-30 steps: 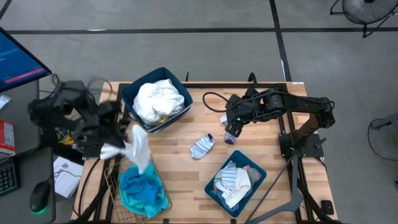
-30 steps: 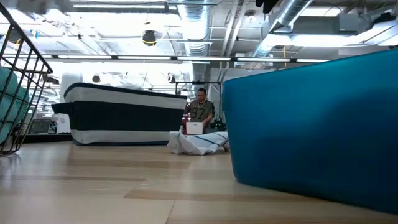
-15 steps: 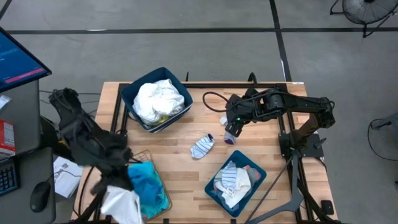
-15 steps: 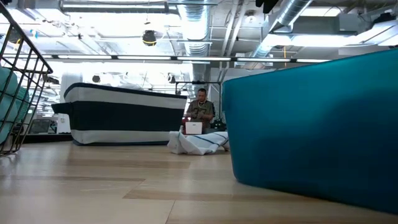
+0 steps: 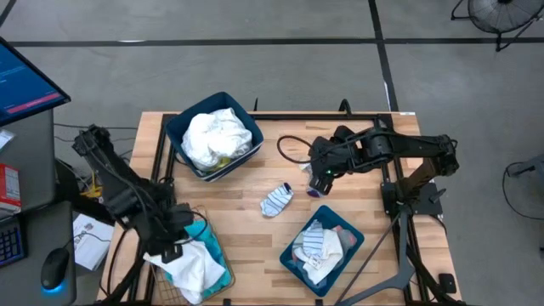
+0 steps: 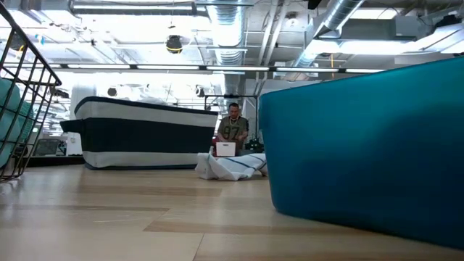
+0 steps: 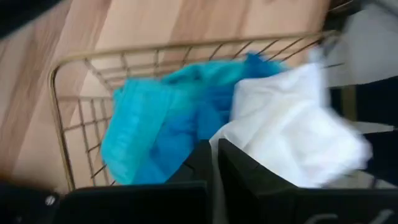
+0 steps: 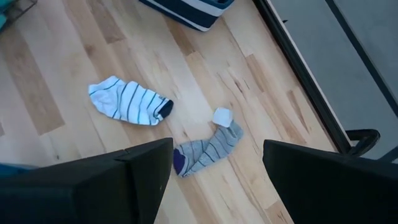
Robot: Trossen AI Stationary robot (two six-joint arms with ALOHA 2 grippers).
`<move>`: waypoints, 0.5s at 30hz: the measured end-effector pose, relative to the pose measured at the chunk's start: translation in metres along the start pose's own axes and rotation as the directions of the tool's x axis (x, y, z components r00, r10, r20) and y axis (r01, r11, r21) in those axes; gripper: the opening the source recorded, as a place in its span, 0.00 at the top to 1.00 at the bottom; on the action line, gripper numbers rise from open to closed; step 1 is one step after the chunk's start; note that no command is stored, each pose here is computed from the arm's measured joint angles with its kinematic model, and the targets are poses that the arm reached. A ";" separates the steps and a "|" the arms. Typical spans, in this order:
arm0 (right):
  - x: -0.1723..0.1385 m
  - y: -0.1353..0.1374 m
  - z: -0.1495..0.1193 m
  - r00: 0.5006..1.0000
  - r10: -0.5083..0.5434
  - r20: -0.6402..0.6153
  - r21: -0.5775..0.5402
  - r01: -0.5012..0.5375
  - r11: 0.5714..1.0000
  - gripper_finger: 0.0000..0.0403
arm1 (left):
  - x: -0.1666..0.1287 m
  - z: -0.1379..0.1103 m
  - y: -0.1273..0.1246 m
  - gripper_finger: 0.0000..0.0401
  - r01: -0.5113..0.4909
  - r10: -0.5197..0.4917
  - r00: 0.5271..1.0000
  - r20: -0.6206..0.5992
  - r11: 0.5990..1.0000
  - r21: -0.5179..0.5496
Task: Pick & Place Cloths
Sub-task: Put the white short into the wire basket
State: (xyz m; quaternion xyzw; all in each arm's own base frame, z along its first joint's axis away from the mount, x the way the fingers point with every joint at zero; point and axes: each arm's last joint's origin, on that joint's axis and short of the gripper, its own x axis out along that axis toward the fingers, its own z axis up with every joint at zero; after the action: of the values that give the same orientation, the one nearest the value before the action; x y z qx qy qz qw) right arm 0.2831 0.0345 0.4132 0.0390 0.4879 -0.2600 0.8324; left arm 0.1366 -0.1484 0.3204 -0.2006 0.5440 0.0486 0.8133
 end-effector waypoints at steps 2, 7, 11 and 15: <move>-0.002 0.003 -0.002 1.000 0.007 0.002 -0.011 -0.007 1.000 0.39 | 0.013 -0.004 0.001 1.00 -0.044 0.043 0.999 -0.027 0.999 -0.019; -0.004 0.008 -0.004 1.000 0.017 0.007 -0.028 -0.017 0.999 0.39 | 0.044 -0.015 0.002 1.00 -0.120 0.118 0.991 -0.066 0.992 -0.025; -0.005 0.008 -0.004 1.000 0.018 0.008 -0.029 -0.018 0.999 0.39 | 0.069 -0.025 0.011 1.00 -0.221 0.220 0.971 -0.099 0.975 -0.006; -0.004 0.008 -0.004 1.000 0.018 0.008 -0.029 -0.018 0.999 0.39 | 0.091 -0.034 0.026 1.00 -0.312 0.312 0.943 -0.119 0.950 0.017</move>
State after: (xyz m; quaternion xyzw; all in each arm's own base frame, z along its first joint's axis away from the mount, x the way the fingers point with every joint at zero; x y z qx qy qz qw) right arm 0.2818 0.0445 0.4133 0.0302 0.4878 -0.2457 0.8371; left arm 0.1364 -0.1506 0.2198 -0.1153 0.6169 0.1651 0.7609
